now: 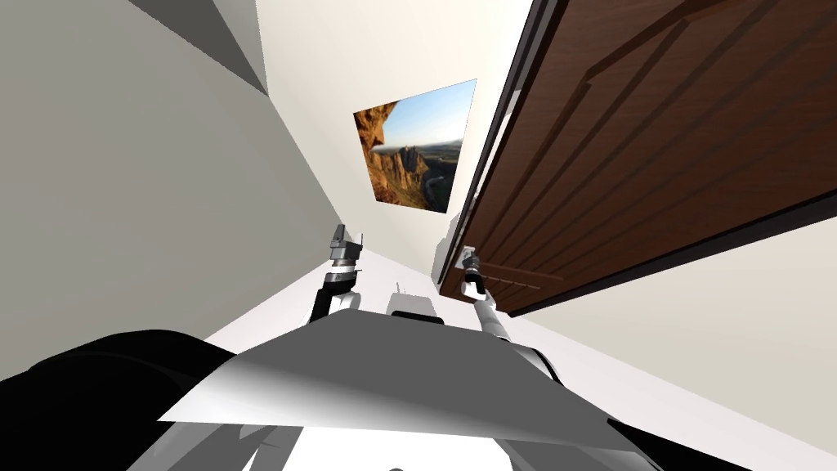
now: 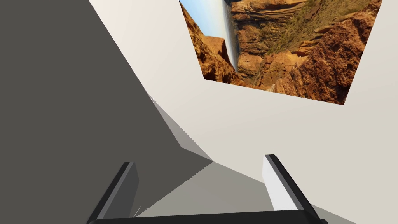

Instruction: Pull the door open

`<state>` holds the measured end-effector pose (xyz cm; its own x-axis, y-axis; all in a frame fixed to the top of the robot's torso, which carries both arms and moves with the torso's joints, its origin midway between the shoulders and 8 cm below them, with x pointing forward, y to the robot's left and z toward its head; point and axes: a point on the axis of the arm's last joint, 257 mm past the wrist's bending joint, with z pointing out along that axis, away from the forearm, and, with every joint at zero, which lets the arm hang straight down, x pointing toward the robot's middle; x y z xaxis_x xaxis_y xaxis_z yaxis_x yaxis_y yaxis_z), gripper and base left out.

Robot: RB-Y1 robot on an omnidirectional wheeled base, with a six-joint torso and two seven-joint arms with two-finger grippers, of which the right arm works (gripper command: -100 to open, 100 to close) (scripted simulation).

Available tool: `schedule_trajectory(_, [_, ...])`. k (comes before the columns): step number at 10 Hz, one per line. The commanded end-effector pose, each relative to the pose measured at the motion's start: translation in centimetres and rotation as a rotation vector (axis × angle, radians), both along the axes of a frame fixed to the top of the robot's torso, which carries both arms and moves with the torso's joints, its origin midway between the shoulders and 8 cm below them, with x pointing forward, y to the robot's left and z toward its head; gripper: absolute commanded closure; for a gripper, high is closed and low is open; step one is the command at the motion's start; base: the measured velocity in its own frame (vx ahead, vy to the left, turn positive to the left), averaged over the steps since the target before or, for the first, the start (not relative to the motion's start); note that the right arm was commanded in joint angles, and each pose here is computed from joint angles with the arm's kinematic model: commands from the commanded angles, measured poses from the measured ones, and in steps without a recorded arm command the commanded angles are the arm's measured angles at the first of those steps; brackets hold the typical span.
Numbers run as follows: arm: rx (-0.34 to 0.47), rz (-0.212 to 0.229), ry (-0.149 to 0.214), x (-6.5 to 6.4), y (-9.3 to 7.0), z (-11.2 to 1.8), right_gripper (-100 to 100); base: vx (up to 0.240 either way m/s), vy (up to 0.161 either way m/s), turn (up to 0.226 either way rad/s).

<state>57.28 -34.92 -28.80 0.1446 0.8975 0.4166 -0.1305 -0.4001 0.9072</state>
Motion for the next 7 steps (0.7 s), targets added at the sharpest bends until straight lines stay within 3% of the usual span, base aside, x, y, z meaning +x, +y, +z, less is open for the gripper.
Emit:
schedule_trajectory(1, [0.086, -0.007, -0.028, 0.3, -0.2, 0.6, 100, -0.051, -0.030, 0.107])
schedule_trajectory(4, [0.218, -0.025, -0.052, 0.3, -1.1, 0.5, 100, -0.058, -0.034, 0.117])
schedule_trajectory(5, [0.226, -0.024, -0.053, 0.3, -1.1, 0.5, 100, -0.039, -0.023, 0.062])
schedule_trajectory(6, [0.293, -0.033, -0.066, 0.2, -1.5, 0.5, 100, -0.043, -0.022, 0.092])
schedule_trajectory(7, [0.295, -0.033, -0.067, 0.2, -1.5, 0.5, 100, -0.033, -0.023, 0.064])
